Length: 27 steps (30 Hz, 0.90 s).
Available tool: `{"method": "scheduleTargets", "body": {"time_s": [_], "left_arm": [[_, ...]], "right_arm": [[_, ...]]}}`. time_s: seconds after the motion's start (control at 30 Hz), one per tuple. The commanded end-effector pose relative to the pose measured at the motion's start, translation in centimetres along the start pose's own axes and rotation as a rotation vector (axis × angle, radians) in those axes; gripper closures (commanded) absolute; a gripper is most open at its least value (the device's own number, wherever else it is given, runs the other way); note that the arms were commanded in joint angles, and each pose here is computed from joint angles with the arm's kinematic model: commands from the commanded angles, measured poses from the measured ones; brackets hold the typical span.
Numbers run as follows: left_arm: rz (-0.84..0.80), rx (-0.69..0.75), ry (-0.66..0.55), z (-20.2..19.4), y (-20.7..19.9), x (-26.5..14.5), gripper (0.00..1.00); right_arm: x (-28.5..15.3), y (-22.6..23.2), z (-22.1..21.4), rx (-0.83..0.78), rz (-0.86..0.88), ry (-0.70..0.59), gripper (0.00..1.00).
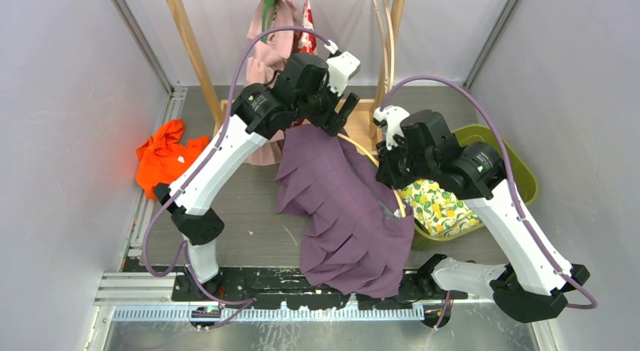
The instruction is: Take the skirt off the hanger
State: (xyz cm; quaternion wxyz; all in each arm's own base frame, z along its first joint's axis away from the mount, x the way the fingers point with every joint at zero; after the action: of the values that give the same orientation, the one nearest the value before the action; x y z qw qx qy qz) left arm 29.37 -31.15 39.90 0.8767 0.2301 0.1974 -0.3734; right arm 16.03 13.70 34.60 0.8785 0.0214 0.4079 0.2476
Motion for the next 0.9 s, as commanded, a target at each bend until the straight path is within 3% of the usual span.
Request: {"method": "scheduleTargets", "body": {"time_s": [0.0, 0.57, 0.77, 0.87], "left_arm": [[0.047, -0.020, -0.017, 0.4, 0.9, -1.0, 0.21], [0.031, -0.007, 0.108, -2.5, 0.6, -1.6, 0.29], [-0.005, -0.001, 0.145, -3.4, 0.0, -1.4, 0.39], [-0.025, 0.001, 0.165, -4.0, -0.1, -1.2, 0.52]], "right_arm": [[-1.6, 1.4, 2.8, 0.000, 0.075, -0.152, 0.99], [-1.3, 1.2, 2.9, -0.003, 0.056, -0.150, 0.99], [-1.4, 1.1, 3.0, -0.001, 0.050, -0.158, 0.99], [-1.5, 1.0, 3.0, 0.000, 0.044, -0.164, 0.99]]}}
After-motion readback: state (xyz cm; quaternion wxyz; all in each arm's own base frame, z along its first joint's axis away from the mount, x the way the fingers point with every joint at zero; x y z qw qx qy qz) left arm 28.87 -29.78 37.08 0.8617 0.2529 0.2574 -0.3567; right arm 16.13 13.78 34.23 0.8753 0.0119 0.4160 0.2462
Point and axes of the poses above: each gripper's point midway between its finger pads, its own x axis out along the fingers, its own y axis along the line the jaws close on, z = x × y, the point moved 5 cm from there along -x, back along the fingers, and after that the axes turned 11 degrees about x, right-handed, at the moved point
